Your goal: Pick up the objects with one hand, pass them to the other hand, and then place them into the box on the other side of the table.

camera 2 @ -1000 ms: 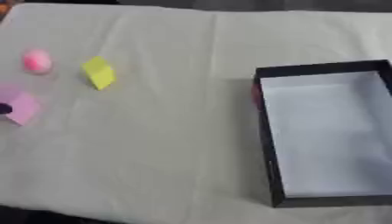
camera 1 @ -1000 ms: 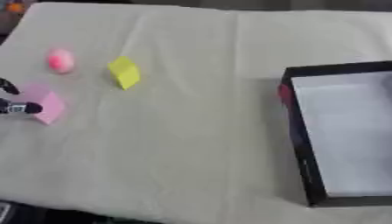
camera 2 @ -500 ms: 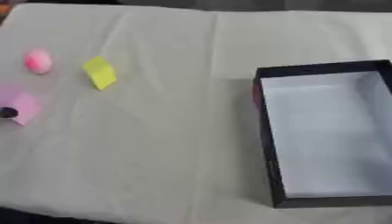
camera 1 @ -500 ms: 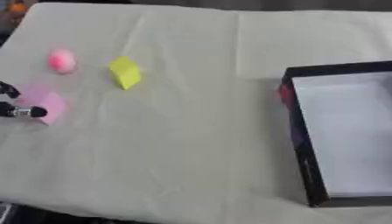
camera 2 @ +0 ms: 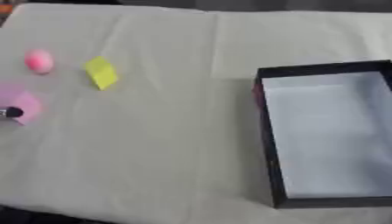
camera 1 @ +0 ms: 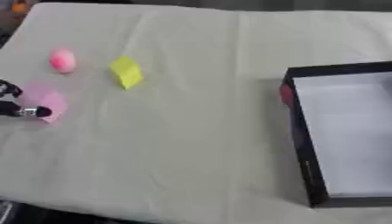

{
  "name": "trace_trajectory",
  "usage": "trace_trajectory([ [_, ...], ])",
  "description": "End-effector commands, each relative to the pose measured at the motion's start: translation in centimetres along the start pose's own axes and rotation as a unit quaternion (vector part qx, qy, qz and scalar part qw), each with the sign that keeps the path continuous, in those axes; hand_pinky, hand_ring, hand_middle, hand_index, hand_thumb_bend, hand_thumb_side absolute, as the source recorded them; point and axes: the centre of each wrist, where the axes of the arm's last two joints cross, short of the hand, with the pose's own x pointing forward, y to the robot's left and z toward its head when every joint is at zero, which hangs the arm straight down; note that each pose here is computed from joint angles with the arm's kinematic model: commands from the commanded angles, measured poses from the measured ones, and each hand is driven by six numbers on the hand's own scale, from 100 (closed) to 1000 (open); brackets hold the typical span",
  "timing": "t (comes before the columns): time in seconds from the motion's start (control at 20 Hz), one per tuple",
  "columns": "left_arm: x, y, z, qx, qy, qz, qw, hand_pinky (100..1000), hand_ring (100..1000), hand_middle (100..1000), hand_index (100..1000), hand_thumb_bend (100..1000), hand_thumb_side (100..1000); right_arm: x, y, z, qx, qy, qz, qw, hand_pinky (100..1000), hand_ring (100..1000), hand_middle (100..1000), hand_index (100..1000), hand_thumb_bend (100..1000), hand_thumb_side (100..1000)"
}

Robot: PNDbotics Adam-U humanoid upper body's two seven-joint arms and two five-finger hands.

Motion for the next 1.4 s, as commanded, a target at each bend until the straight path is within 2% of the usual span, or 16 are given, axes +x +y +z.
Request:
trace_trajectory([
  [0.05, -0.6, 1.2, 0.5, 0.013, 0.013, -0.009, 1.0, 1000, 954, 817, 800, 755, 859, 0.7, -0.2, -0.3, 0.002, -0.013, 0.004, 1.0, 718, 903, 921, 953, 100, 453],
  [0.1, -0.6, 1.2, 0.5, 0.012, 0.013, -0.009, 1.0, 1000, 950, 809, 777, 714, 828, 0.7, -0.2, -0.3, 0.002, -0.013, 0.004, 1.0, 718, 903, 921, 953, 100, 454],
  [0.35, -0.5, 1.1, 0.3, 0.009, 0.013, -0.01, 1.0, 989, 925, 794, 731, 630, 739, 0.6, -0.2, -0.2, 0.002, -0.011, 0.003, 1.0, 719, 904, 922, 954, 100, 457],
  [0.5, -0.5, 1.2, 0.3, 0.011, 0.013, -0.007, 1.0, 978, 914, 782, 706, 518, 624, 0.6, -0.2, -0.2, 0.002, -0.01, 0.004, 1.0, 719, 904, 922, 955, 100, 459],
  [0.65, -0.4, 1.5, 0.5, 0.019, 0.013, 0.001, 1.0, 963, 911, 787, 686, 465, 569, 0.6, -0.2, -0.2, 0.002, -0.01, 0.004, 1.0, 719, 904, 922, 955, 100, 460],
  [0.7, -0.4, 1.6, 0.5, 0.022, 0.014, 0.003, 1.0, 957, 910, 788, 679, 445, 521, 0.6, -0.2, -0.2, 0.002, -0.01, 0.003, 1.0, 720, 904, 923, 955, 100, 461],
  [1.25, -0.2, 2.4, 1.4, 0.044, 0.006, 0.024, 0.999, 939, 885, 750, 576, 287, 397, 0.5, -0.2, 0.0, 0.003, -0.007, 0.004, 1.0, 721, 906, 924, 957, 100, 466],
  [1.4, 0.1, 3.0, 2.1, 0.053, -0.006, 0.03, 0.998, 938, 876, 739, 559, 255, 326, 0.5, -0.2, 0.0, 0.005, -0.007, 0.005, 1.0, 721, 906, 924, 957, 100, 465],
])
